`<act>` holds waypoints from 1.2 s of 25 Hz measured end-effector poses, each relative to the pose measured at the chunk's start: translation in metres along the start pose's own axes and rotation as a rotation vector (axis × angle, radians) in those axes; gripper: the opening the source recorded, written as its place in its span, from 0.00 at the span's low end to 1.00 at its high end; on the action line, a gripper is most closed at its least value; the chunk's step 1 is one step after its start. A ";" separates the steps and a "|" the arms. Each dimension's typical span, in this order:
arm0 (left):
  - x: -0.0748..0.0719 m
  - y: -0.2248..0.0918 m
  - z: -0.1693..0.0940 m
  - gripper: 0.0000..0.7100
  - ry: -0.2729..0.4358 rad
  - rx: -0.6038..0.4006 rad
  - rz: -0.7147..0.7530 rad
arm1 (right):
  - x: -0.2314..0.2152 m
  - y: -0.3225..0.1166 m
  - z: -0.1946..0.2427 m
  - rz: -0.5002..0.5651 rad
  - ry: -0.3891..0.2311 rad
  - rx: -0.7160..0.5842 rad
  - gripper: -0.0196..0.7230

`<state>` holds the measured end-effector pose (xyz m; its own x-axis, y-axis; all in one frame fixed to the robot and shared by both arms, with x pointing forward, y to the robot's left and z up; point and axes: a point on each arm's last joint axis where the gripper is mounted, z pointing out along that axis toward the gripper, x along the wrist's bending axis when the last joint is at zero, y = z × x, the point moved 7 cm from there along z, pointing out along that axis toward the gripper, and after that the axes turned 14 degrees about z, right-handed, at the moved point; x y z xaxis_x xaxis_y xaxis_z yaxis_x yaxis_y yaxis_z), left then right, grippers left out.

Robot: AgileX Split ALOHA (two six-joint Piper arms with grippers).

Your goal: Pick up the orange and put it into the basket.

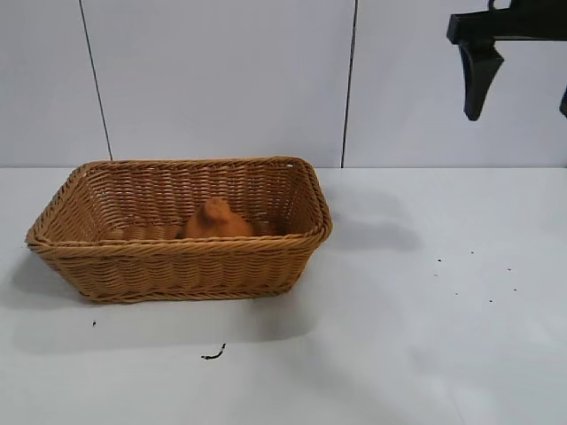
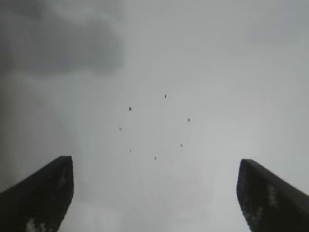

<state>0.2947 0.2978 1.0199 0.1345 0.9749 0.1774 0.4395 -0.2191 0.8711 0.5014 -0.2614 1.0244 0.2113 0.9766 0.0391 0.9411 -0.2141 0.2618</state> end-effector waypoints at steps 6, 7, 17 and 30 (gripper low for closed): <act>0.000 0.000 0.000 0.94 0.000 0.000 0.000 | -0.030 -0.073 -0.014 -0.042 0.030 -0.077 0.88; 0.000 0.000 0.000 0.94 0.000 0.000 0.000 | -0.034 -0.083 -0.014 -0.051 0.040 -0.103 0.88; 0.000 0.000 0.000 0.94 0.000 0.000 0.000 | -0.059 -0.151 -0.003 -0.082 0.151 -0.385 0.88; 0.000 0.000 0.000 0.94 0.000 0.000 0.000 | -0.075 -0.161 -0.033 0.052 0.182 -0.637 0.88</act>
<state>0.2947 0.2978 1.0199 0.1345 0.9749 0.1774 0.4395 -0.2191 0.8711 0.3258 -0.2995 1.0109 0.1515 0.9649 0.2146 0.5787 -0.2626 0.7721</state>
